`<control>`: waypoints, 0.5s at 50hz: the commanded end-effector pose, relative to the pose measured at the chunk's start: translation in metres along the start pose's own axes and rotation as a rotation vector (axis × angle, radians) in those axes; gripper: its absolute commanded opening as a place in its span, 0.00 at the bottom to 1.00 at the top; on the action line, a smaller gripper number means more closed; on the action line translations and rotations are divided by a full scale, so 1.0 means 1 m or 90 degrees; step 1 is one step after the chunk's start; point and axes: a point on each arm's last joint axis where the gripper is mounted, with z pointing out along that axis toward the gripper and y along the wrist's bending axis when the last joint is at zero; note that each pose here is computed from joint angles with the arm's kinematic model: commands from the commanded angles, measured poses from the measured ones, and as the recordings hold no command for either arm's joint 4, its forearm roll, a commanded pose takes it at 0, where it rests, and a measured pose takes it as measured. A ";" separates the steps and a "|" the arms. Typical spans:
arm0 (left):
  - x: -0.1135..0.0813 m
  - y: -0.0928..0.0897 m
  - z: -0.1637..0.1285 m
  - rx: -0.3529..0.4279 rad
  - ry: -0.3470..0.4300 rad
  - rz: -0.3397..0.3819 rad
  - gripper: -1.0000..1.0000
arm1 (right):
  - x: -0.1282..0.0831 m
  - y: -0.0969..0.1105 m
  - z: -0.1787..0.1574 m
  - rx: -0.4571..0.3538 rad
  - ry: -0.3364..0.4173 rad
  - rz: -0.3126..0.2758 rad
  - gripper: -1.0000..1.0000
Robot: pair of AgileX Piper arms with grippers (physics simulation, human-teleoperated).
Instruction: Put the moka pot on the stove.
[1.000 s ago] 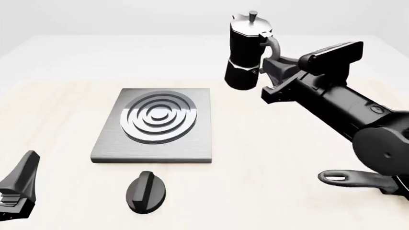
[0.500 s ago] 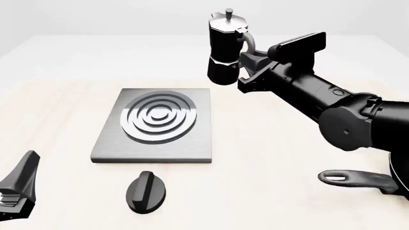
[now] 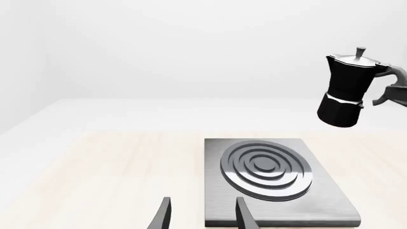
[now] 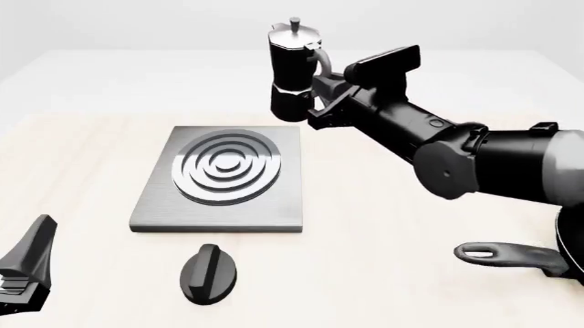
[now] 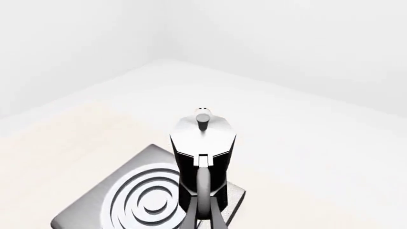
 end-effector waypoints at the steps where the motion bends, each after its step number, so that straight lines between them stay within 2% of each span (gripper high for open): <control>1: 0.000 0.000 0.000 0.000 0.000 0.000 1.00 | -0.003 0.010 0.016 -0.017 -0.010 0.008 0.00; 25: 0.000 0.000 0.000 0.000 0.000 0.000 1.00 | 0.016 0.023 0.046 -0.037 0.010 0.027 0.00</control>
